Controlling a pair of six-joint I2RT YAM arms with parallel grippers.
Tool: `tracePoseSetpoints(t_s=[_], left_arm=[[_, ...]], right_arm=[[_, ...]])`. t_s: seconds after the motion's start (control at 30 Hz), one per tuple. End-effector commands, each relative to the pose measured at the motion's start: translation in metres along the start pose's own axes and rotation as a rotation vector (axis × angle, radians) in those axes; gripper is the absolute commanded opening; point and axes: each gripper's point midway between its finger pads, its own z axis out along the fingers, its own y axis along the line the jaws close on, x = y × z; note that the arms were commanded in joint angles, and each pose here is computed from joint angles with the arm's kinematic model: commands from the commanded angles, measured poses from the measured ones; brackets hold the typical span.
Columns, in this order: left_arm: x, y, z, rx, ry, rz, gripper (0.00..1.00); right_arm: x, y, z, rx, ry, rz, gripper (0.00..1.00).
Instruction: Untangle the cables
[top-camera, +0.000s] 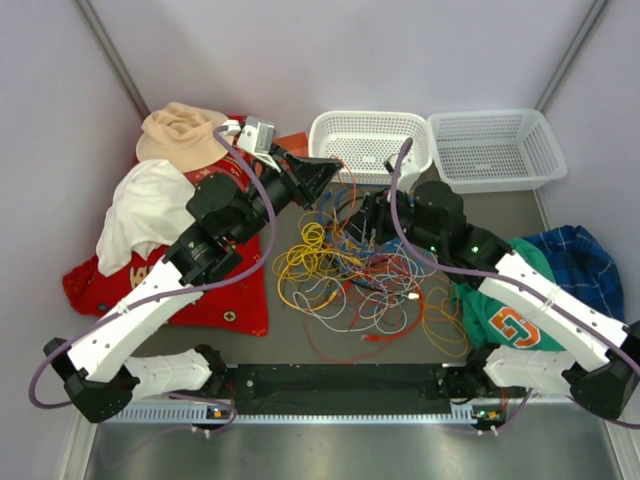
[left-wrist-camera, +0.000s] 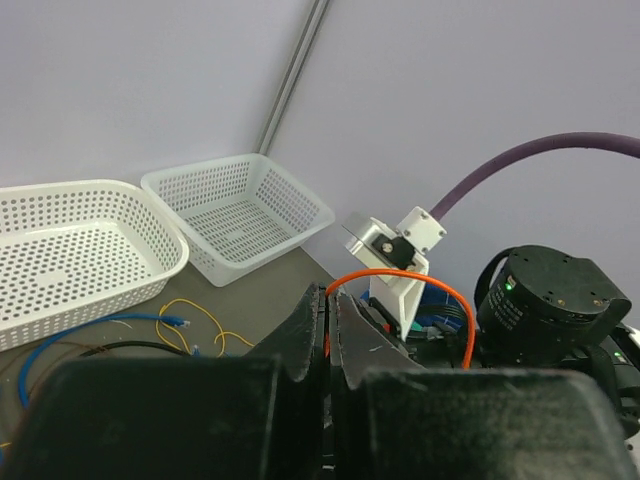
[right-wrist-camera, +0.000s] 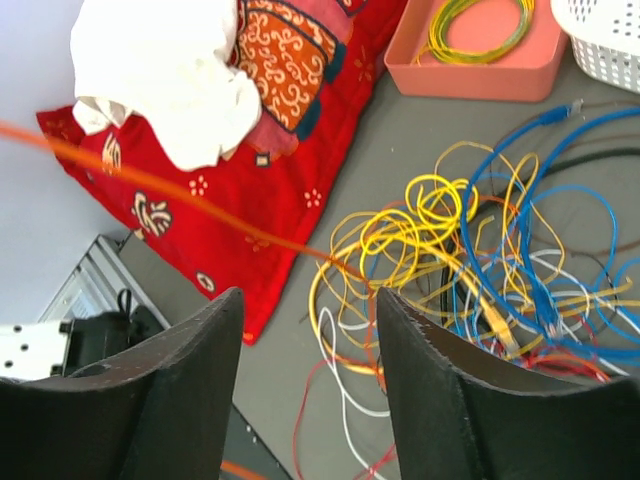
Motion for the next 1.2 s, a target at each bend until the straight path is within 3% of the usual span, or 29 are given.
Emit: tracePoseSetpoints(t_s=[0.0,0.1,0.33,0.53,0.7,0.9,1.07,1.1,1.17], left_arm=[[-0.02,-0.013,-0.003,0.037,-0.041,-0.005,0.0],[-0.019,-0.009,-0.006,0.016,-0.035,0.01,0.0],[-0.012,0.018,-0.006,-0.113,-0.016,0.048,0.0],[-0.001,0.044,-0.003,-0.231,0.004,0.083,0.0],[-0.01,0.091,0.009,-0.454,-0.018,0.146,0.0],[-0.019,0.156,0.058,-0.586,-0.008,0.106,0.0],[-0.056,0.175,0.099,-0.515,-0.11,0.07,0.0],[-0.049,0.186,0.11,-0.517,-0.099,0.07,0.0],[-0.076,0.188,0.119,-0.509,-0.164,0.089,0.0]], right_arm=[[-0.04,0.013,0.009,-0.051,-0.149,-0.016,0.53],[-0.043,0.014,0.006,-0.049,-0.156,-0.019,0.52],[-0.039,-0.011,-0.031,0.084,-0.178,-0.032,0.71],[-0.065,-0.009,-0.082,0.117,-0.286,-0.047,0.72],[-0.075,-0.004,-0.11,0.114,-0.319,-0.046,0.72],[-0.069,-0.013,-0.123,0.161,-0.303,-0.051,0.72],[-0.067,-0.016,-0.119,0.177,-0.289,-0.065,0.72],[-0.069,-0.017,-0.118,0.179,-0.294,-0.072,0.72],[-0.069,-0.018,-0.113,0.186,-0.284,-0.078,0.72]])
